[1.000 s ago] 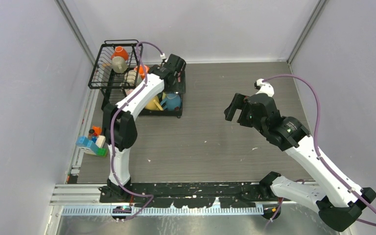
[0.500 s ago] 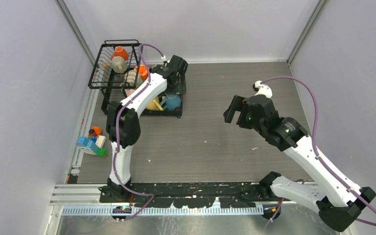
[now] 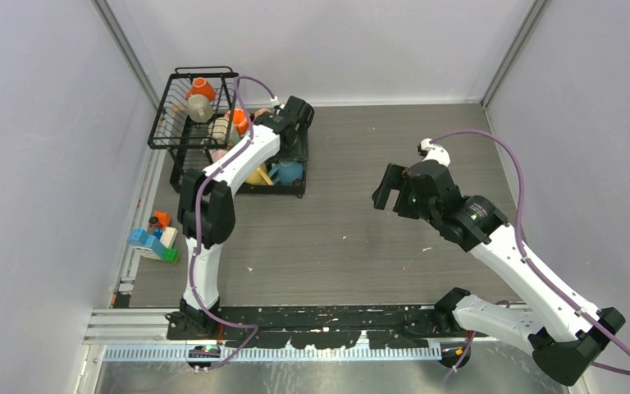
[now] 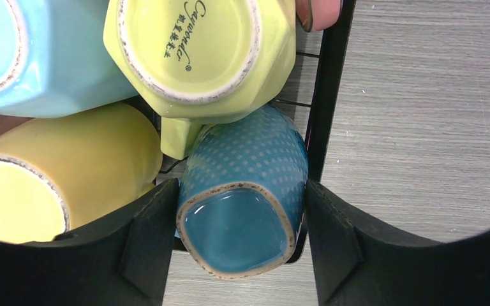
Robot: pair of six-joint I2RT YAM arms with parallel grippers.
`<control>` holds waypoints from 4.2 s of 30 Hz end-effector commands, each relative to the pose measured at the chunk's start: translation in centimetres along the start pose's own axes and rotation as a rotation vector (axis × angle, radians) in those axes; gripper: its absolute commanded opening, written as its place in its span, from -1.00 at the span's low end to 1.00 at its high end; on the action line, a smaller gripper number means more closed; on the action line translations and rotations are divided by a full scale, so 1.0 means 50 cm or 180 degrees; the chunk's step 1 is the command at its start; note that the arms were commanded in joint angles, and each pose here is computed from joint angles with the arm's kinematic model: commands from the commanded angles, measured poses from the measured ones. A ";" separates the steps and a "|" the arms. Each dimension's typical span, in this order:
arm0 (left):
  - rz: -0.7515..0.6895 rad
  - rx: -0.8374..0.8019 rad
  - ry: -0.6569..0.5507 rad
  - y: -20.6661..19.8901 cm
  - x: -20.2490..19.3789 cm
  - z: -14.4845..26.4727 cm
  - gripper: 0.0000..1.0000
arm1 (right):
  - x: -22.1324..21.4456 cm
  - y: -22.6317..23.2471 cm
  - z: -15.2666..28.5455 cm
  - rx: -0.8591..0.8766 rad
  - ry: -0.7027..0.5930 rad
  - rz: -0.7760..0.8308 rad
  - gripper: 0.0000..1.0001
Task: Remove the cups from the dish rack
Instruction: Unload the cup from the dish rack.
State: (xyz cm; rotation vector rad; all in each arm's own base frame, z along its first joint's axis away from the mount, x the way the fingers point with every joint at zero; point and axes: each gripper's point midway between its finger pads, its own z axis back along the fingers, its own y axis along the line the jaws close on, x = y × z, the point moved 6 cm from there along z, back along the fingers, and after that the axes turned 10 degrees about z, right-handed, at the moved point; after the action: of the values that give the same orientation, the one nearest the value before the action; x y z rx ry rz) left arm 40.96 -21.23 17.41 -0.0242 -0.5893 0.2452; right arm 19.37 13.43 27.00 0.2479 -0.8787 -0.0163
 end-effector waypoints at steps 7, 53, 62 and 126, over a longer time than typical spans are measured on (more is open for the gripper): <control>-0.0138 -0.0012 -0.0151 0.007 0.032 0.063 -0.33 | 0.033 0.033 -0.010 0.0187 -0.0125 -0.0161 1.00; -0.0948 -0.0395 0.0080 0.007 0.028 0.041 0.82 | 0.010 0.112 -0.144 0.0613 0.0097 -0.0278 1.00; -0.1125 -0.0657 0.0075 0.025 0.039 0.043 0.80 | 0.004 0.105 -0.134 0.0610 0.0112 -0.0233 1.00; -0.0426 -0.1077 0.0160 0.018 0.091 0.271 -1.00 | 0.080 0.155 -0.117 0.1409 -0.0331 -0.0337 1.00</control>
State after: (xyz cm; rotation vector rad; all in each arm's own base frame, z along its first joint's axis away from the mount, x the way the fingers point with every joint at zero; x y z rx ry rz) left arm 38.98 -19.37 24.25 -0.1384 -0.4654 -0.0313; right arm 24.80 21.42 24.58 0.5785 -0.8519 0.0424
